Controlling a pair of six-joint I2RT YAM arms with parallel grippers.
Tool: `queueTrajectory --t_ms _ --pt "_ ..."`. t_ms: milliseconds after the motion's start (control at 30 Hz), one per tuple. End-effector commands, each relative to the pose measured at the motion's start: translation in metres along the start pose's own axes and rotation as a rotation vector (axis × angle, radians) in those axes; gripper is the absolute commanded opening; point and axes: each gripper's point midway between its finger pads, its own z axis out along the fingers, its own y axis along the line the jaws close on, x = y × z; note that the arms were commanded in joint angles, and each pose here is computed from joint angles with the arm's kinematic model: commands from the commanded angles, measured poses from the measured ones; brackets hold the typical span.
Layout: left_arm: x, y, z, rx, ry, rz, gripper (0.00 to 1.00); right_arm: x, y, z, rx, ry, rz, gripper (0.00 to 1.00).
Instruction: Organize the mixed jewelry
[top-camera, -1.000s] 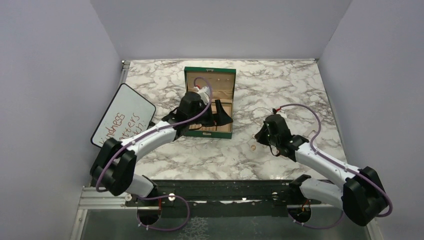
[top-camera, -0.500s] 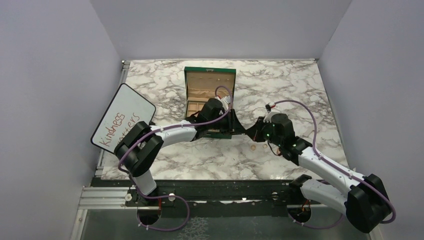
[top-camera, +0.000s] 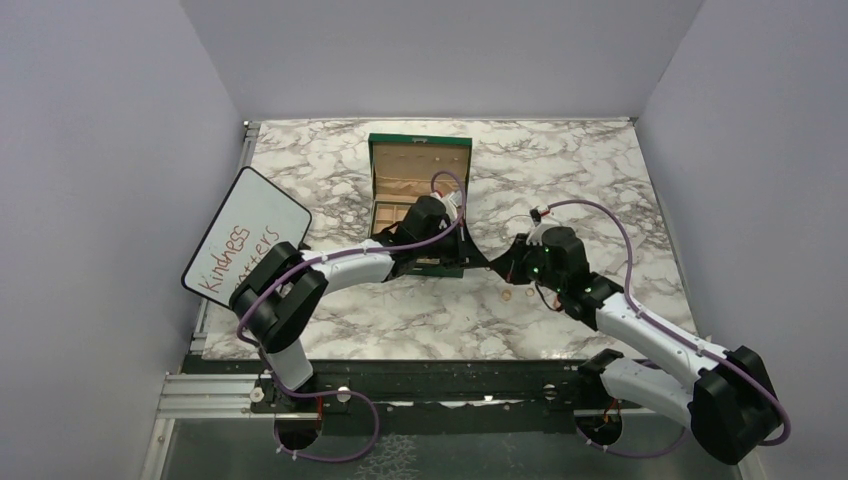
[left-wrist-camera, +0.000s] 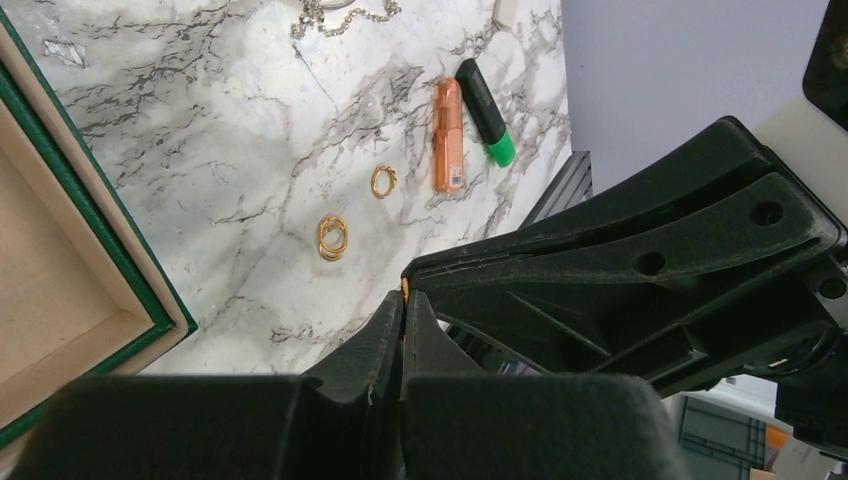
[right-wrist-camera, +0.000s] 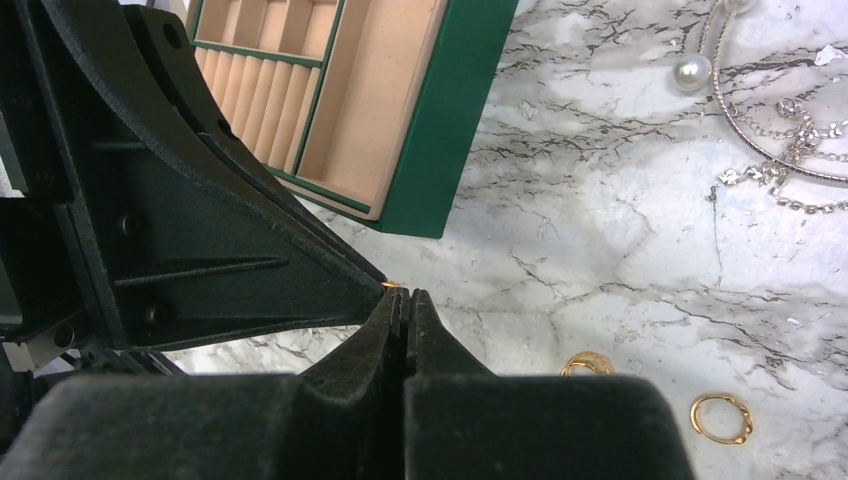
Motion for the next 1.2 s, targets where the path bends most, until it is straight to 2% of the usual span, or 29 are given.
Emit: queueTrajectory --t_ms 0,167,333,433,500,667,833,967,1167 --pt "-0.014 -0.003 0.001 -0.037 -0.04 0.075 0.0 -0.014 0.005 -0.007 -0.009 -0.062 0.015 0.08" --pt "-0.026 -0.011 -0.007 -0.023 -0.058 0.126 0.0 -0.036 0.013 -0.025 -0.023 -0.169 0.057 0.4" --pt "-0.046 -0.029 -0.02 0.043 -0.081 0.128 0.0 -0.051 0.028 -0.038 -0.057 -0.209 0.167 0.57" --pt "-0.061 -0.05 -0.034 0.134 -0.112 0.085 0.0 -0.062 0.042 -0.044 -0.11 -0.233 0.309 0.72" --pt "-0.067 -0.066 -0.043 0.207 -0.127 0.049 0.0 -0.069 0.054 -0.046 -0.165 -0.241 0.411 0.76" --pt "-0.072 -0.1 -0.064 0.325 -0.148 -0.031 0.0 -0.096 0.093 -0.06 -0.372 -0.28 0.57 0.76" --pt "-0.076 -0.129 -0.088 0.421 -0.181 -0.097 0.0 -0.112 0.105 -0.072 -0.467 -0.321 0.676 0.75" --pt "-0.078 -0.142 -0.101 0.471 -0.199 -0.136 0.0 -0.119 0.115 -0.076 -0.515 -0.307 0.71 0.55" --pt "-0.078 -0.151 -0.111 0.513 -0.205 -0.174 0.0 -0.129 0.122 -0.087 -0.566 -0.345 0.721 0.5"
